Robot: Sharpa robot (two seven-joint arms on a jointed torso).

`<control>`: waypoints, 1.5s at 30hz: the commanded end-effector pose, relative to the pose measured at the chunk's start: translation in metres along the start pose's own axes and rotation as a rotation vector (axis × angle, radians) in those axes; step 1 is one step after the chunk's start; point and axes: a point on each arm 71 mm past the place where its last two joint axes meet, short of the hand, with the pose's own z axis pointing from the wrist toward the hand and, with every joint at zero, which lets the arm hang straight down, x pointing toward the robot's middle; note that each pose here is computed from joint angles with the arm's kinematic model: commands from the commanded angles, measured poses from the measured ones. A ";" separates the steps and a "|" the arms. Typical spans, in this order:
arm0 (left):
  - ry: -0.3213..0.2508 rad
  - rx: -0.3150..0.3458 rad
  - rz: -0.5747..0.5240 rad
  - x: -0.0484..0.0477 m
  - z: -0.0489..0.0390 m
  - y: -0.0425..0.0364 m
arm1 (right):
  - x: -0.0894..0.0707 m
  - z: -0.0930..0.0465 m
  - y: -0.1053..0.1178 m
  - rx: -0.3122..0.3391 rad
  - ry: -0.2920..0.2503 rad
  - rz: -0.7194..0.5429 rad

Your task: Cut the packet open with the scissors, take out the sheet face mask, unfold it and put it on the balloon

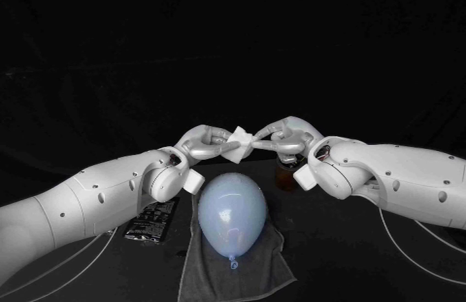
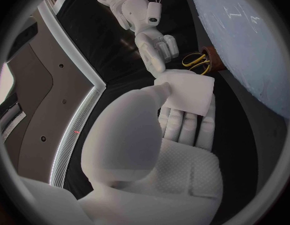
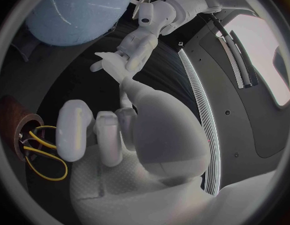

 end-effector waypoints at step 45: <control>-0.111 -0.173 -0.044 -0.0271 -0.0325 0.0060 | -0.018 0.001 -0.005 0.023 -0.134 0.029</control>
